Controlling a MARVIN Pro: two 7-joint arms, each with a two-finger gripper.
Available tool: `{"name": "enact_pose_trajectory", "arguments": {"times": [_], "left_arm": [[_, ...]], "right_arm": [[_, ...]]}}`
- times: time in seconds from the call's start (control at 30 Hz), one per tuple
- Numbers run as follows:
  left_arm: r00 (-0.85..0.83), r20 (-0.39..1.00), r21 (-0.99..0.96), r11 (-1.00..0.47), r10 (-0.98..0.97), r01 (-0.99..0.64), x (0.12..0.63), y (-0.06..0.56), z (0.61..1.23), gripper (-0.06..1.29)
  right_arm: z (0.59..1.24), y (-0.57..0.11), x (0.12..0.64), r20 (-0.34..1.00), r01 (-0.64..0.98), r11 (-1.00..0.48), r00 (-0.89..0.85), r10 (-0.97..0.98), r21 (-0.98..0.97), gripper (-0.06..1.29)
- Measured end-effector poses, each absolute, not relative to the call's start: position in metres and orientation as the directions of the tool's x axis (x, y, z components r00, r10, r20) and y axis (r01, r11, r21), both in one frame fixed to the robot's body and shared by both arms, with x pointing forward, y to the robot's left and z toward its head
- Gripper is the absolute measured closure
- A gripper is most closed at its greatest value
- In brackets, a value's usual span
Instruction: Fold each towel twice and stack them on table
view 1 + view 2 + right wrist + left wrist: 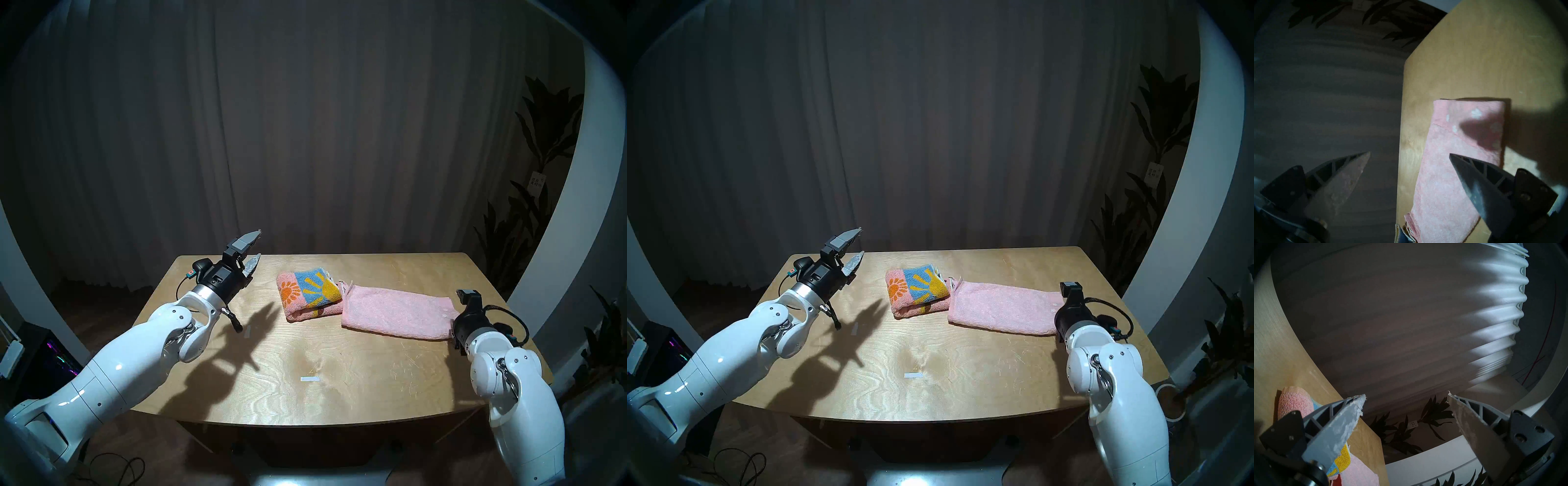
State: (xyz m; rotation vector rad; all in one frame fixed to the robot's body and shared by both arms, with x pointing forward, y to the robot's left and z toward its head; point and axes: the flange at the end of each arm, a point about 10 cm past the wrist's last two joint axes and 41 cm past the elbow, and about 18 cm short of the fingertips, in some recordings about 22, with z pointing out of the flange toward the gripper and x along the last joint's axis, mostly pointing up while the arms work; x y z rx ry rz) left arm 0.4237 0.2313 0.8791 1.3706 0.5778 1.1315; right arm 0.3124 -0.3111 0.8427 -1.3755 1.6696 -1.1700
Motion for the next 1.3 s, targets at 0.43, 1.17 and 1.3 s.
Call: {"name": "enact_pose_trajectory", "arguments": {"times": [0.43, 1.17, 1.3], "left_arm": [[0.371, 0.284, 0.946, -0.195, 0.884, -0.26, 0.421, 0.222, 0.877, 0.03], [0.306, 0.277, 0.952, -0.216, 0.911, -0.216, 0.412, 0.234, 0.873, 0.03], [0.302, 0.272, 0.954, -0.215, 0.914, -0.208, 0.412, 0.235, 0.873, 0.03]], "right_arm": [[0.826, -0.33, 0.284, 0.011, -0.353, 0.062, -0.202, -0.979, -0.933, 0.01], [0.801, -0.336, 0.321, 0.067, -0.394, -0.04, -0.056, -0.996, -0.918, 0.01], [0.802, -0.34, 0.318, 0.077, -0.405, -0.046, -0.059, -0.995, -0.913, 0.01]]}}
